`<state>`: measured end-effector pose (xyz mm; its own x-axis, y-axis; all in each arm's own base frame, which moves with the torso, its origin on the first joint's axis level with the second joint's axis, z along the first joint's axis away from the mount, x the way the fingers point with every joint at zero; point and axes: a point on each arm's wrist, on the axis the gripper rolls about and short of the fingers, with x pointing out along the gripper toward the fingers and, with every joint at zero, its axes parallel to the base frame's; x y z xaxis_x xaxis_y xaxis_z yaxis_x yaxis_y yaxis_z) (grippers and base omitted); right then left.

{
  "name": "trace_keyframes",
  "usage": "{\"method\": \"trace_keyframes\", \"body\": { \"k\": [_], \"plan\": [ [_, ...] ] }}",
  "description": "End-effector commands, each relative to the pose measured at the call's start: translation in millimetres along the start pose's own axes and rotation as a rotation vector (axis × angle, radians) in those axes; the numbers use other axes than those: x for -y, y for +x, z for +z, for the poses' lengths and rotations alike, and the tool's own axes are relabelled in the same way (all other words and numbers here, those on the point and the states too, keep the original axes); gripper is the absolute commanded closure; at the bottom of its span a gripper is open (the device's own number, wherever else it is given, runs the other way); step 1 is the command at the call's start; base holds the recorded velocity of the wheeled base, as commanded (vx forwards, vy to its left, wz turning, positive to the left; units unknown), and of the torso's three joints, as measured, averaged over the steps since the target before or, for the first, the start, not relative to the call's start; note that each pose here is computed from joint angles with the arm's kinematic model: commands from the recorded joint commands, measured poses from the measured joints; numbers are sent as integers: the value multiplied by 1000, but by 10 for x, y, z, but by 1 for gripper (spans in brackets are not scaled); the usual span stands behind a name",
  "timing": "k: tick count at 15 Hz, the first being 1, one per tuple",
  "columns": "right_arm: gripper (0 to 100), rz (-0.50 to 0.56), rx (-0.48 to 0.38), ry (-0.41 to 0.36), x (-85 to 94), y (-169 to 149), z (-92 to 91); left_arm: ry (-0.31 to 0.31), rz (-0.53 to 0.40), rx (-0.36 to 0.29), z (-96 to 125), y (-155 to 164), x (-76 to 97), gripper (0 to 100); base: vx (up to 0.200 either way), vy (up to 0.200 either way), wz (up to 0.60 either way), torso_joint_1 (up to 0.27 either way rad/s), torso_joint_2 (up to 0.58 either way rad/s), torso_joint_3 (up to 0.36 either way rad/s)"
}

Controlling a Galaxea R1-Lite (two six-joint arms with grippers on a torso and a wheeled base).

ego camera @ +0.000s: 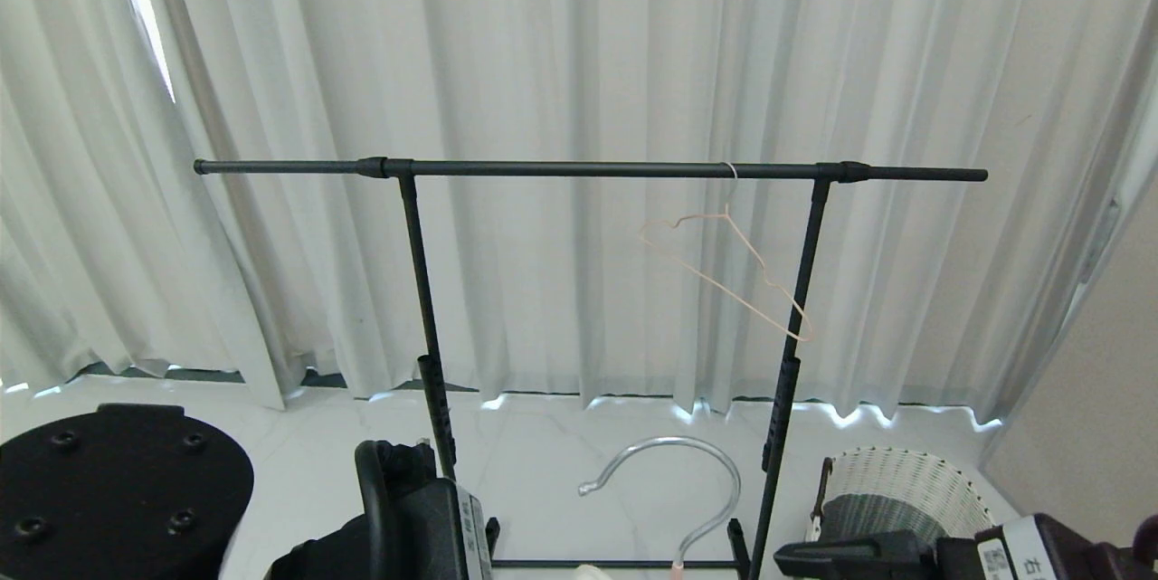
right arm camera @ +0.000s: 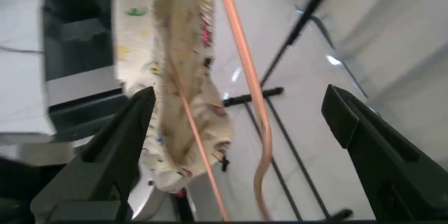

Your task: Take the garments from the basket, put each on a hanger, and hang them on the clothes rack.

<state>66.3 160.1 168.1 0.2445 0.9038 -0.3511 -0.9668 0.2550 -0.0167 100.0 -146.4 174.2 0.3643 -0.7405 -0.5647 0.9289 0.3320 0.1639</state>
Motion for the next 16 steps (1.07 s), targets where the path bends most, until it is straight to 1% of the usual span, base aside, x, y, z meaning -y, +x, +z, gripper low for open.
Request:
{"method": "trace_keyframes", "body": {
  "k": [1,3,5,7,8,9,10,11,12,13,14,15,16],
  "plan": [
    [0,-54,-6,6,27,-10,-15,-12,16,-22,-73,-5,-15,100,0,0,0,0,0,0],
    [0,-106,-19,19,68,-36,-65,-33,60,-41,-131,-25,-66,100,0,0,0,0,0,0],
    [0,-139,-28,33,108,-106,-139,-65,138,-65,-208,-61,-191,100,0,0,0,0,0,0],
    [0,-152,-40,42,124,-134,-195,-57,216,-87,-286,-128,-330,100,0,0,0,0,0,0],
    [0,-158,-52,55,137,-126,-220,-66,254,-97,-314,-155,-399,100,0,0,0,0,0,0],
    [0,-161,-56,76,144,-115,-226,-90,288,-102,-334,-185,-458,100,0,0,0,0,0,0],
    [0,-163,-67,103,149,-92,-238,-109,320,-87,-328,-217,-511,100,0,0,0,0,0,0],
    [0,-164,-78,153,160,-45,-239,-113,351,-51,-270,-251,-563,100,0,0,0,0,0,0],
    [0,-167,-88,213,183,40,-215,-97,378,13,-148,-286,-610,100,0,0,0,0,0,0],
    [0,-172,-79,275,212,128,-139,-80,399,65,-40,-322,-647,100,0,0,0,0,0,0],
    [0,-188,-69,359,258,267,-45,-71,412,96,39,-351,-674,100,0,0,0,0,0,0],
    [0,-241,-55,435,324,430,52,-65,423,116,95,-379,-691,100,0,0,0,0,0,0],
    [0,-329,-35,511,417,621,136,-62,432,132,138,-403,-706,100,0,0,0,0,0,0]
  ]
}}
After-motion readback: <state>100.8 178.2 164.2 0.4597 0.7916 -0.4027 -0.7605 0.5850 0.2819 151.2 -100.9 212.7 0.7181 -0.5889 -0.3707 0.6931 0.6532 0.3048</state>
